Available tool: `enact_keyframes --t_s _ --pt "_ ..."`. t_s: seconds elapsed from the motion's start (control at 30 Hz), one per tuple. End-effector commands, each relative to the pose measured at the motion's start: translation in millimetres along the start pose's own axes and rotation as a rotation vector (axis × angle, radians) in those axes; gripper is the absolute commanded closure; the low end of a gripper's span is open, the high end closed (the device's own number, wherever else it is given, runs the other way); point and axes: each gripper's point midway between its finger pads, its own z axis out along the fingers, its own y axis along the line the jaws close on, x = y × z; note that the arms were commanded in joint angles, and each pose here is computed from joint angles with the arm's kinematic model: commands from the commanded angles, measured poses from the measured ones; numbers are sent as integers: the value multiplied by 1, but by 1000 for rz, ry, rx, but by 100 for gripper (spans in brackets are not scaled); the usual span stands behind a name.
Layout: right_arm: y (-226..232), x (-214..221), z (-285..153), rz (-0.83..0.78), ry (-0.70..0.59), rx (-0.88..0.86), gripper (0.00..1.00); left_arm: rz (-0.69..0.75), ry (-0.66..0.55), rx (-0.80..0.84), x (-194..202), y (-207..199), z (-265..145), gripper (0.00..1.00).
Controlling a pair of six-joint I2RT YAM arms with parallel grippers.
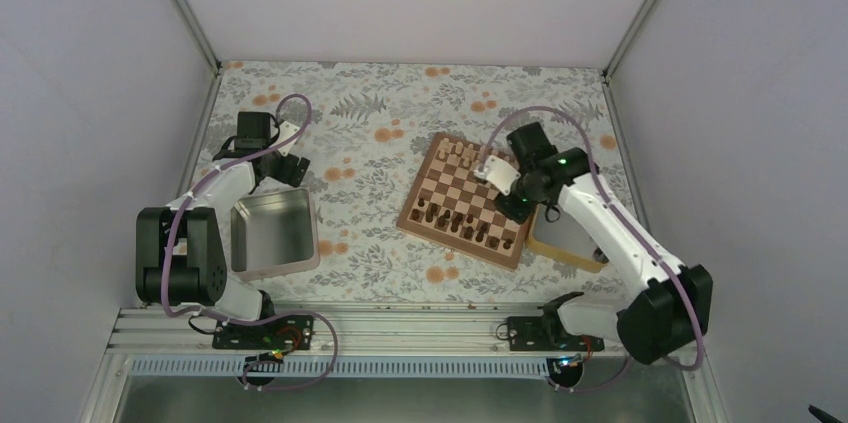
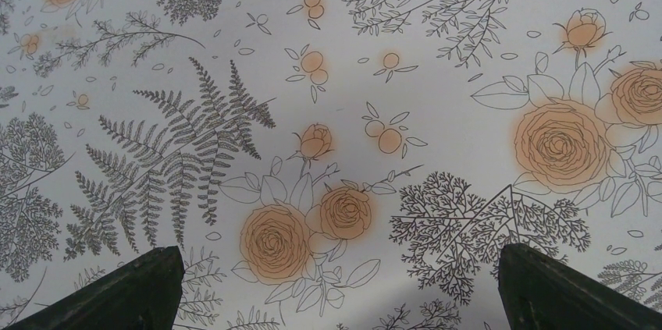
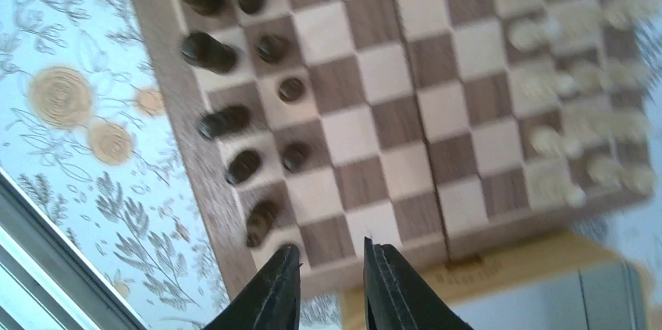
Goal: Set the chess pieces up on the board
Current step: Place the chess piece on the chessboard, then pick up the chess piece from the storage box.
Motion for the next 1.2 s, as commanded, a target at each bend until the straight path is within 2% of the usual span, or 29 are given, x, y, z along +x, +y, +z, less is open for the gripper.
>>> enact_keyframes --t_s 0.0,0.17,0.33,0.6,0.87,1.17 --pt "-26 47 -19 125 84 100 75 -4 -41 -12 -14 5 -11 0" --pt "-74 125 -20 327 232 279 73 -4 -34 0 -14 4 -7 0" --pt "-98 168 -7 441 298 351 72 -3 -27 4 -13 3 -5 0" --pt "-127 221 14 545 347 361 72 -2 -7 0 -6 2 -1 0" --pt "-140 244 28 585 337 323 73 -1 1 -4 -4 3 1 0" --pt "-140 243 44 589 320 252 74 1 2 -4 -3 2 2 0"
